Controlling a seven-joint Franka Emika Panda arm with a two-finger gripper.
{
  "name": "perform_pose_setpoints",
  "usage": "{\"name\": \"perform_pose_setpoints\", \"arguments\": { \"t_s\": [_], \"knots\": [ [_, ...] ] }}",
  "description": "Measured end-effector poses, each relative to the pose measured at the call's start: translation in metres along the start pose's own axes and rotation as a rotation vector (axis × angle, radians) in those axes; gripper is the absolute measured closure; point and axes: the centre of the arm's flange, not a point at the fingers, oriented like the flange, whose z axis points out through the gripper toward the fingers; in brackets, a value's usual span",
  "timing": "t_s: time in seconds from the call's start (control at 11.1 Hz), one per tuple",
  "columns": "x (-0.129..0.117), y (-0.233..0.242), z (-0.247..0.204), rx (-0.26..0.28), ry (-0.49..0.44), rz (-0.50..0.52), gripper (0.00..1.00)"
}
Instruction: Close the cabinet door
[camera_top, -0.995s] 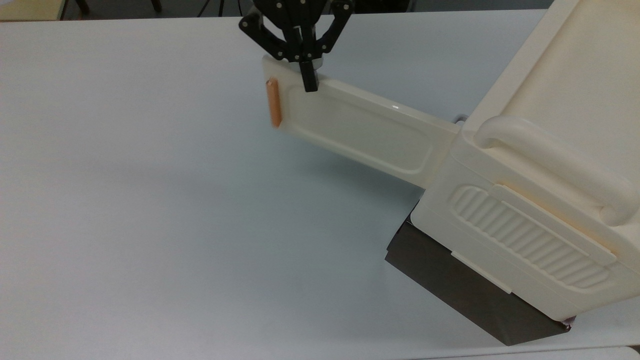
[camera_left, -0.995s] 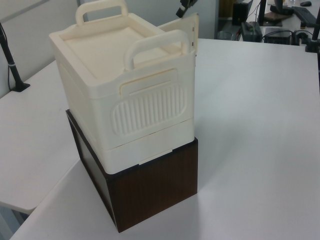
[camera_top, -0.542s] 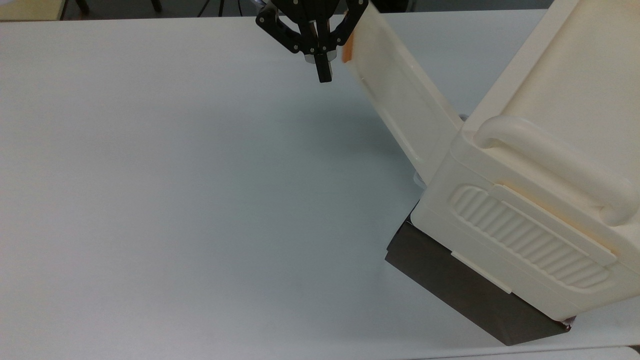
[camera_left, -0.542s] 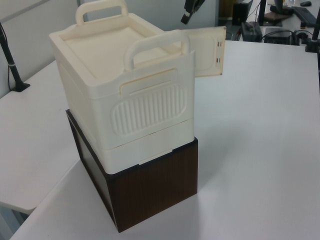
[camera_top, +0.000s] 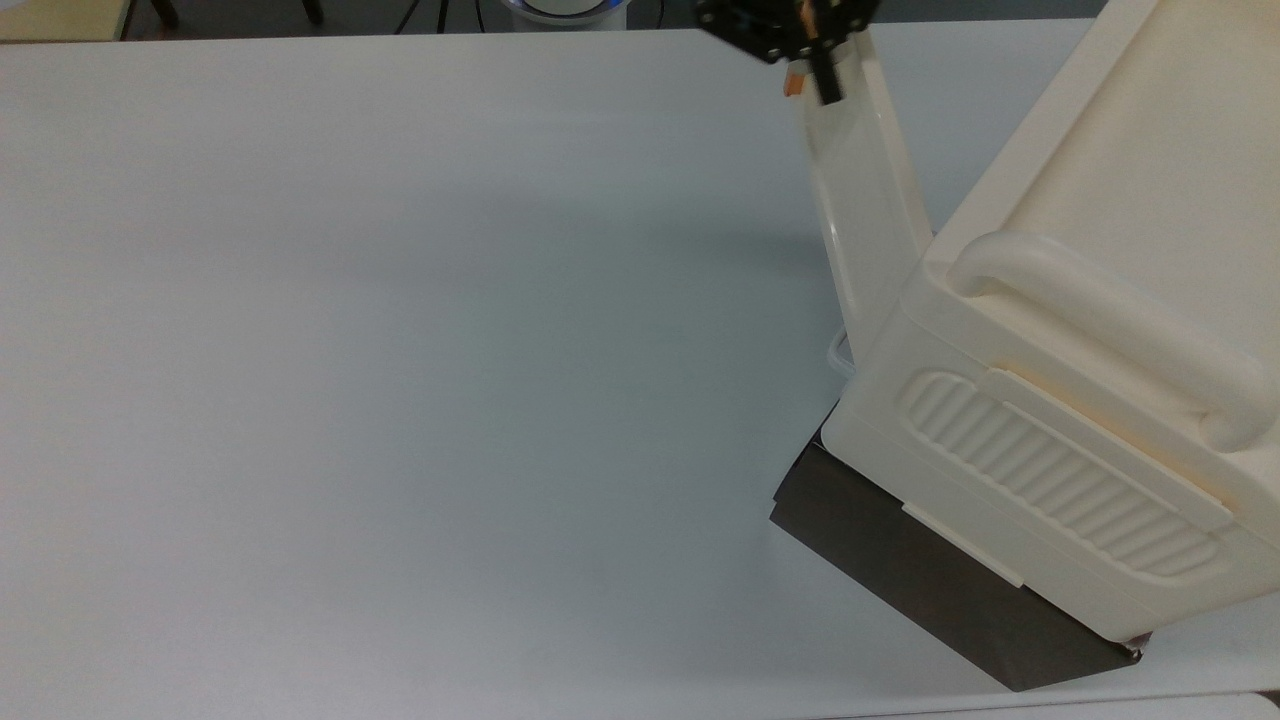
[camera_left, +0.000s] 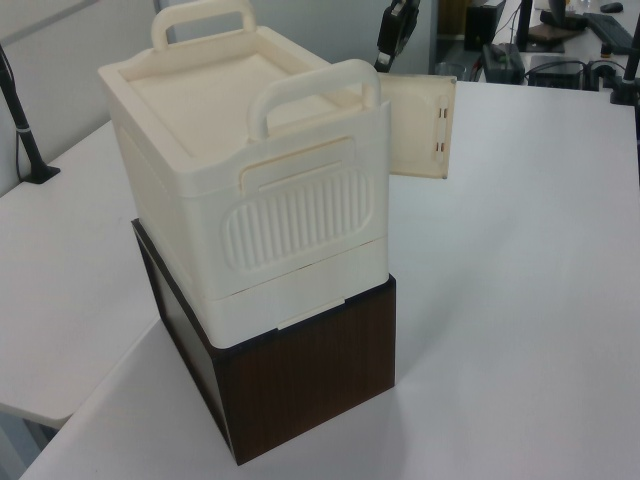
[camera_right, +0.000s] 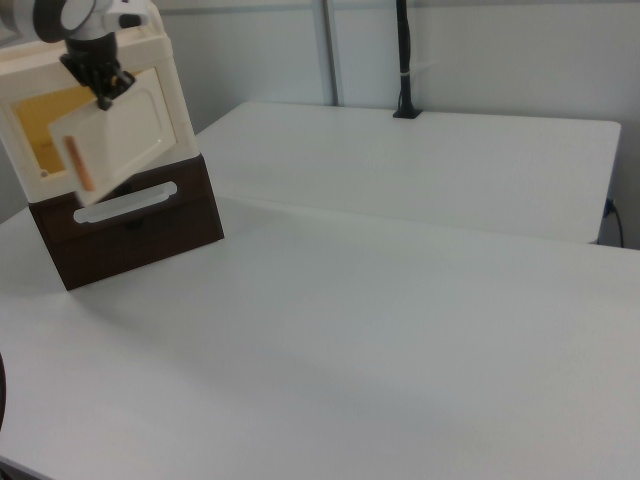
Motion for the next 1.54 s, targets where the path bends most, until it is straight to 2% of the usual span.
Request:
{"name": "perform_pose_setpoints", "arguments": {
  "t_s": [0.09,0.27,0.45,0.54,0.63,0.81,0.99,1.18,1.36,1.54],
  "knots": [
    [-0.004,-0.018,0.004,0.039,-0.014,0.022,0.99],
    [-0.010,-0.038,0.009,0.057,-0.028,0.056,0.97],
    [-0.008,-0.031,0.007,0.044,-0.022,0.066,0.97],
    [-0.006,-0.021,0.005,0.015,-0.014,0.063,0.97],
    [-0.005,-0.007,0.004,-0.042,-0.022,0.060,0.97],
    [-0.007,0.036,0.004,-0.201,-0.078,0.078,0.98],
    [-0.008,0.089,0.000,-0.336,-0.116,0.124,0.98],
    [-0.012,0.136,-0.008,-0.443,-0.148,0.176,0.98],
    [-0.022,0.168,-0.023,-0.492,-0.188,0.203,0.97],
    [-0.040,0.187,-0.040,-0.500,-0.216,0.190,0.95]
  ]
}}
